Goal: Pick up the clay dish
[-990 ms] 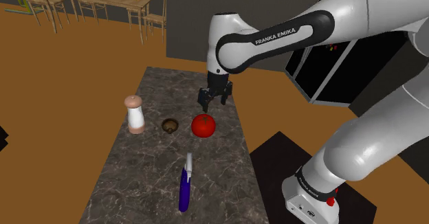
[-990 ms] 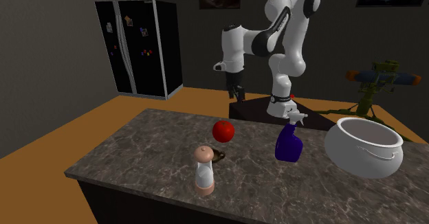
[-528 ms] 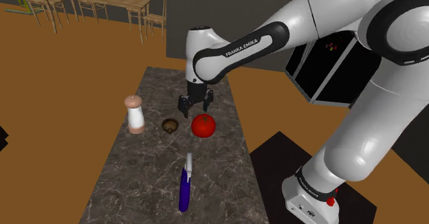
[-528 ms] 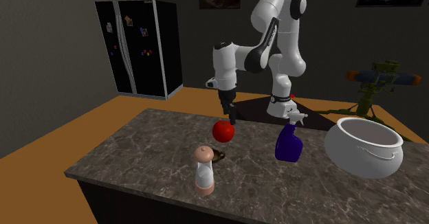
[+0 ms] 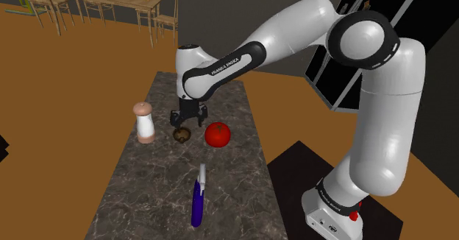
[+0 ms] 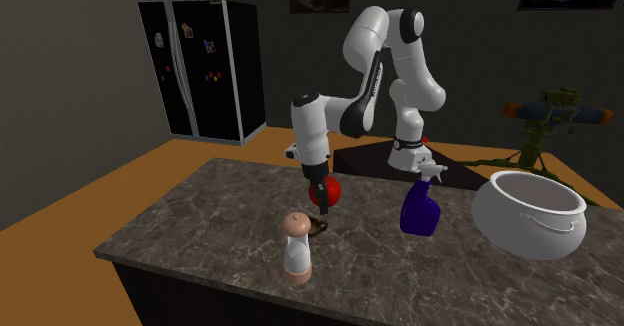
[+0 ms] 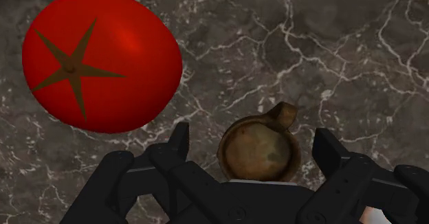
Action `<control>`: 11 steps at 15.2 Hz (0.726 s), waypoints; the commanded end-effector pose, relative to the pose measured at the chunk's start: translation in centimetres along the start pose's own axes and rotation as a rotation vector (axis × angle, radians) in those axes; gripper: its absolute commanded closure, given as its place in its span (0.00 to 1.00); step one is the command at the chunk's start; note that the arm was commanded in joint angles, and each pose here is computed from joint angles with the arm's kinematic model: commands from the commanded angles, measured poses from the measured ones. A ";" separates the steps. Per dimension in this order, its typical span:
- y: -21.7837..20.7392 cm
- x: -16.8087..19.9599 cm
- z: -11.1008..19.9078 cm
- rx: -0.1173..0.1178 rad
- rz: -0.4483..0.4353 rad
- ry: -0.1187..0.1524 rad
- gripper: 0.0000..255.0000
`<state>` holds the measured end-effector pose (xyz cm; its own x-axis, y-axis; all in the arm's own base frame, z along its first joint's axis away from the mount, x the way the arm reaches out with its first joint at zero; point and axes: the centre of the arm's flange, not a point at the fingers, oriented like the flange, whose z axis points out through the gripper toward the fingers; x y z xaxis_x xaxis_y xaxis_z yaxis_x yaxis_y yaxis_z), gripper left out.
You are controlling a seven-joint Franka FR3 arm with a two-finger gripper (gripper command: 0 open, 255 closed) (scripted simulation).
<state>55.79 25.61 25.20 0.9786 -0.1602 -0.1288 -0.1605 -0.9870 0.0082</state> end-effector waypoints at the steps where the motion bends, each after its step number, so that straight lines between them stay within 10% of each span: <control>1: -1.5 1.8 1.5 0.003 0.019 -0.001 0.00; 11: -1.6 2.4 5.6 0.004 0.020 -0.001 0.00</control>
<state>57.77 26.82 19.53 0.9751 -0.1796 -0.1304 -0.1802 -0.9836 0.0074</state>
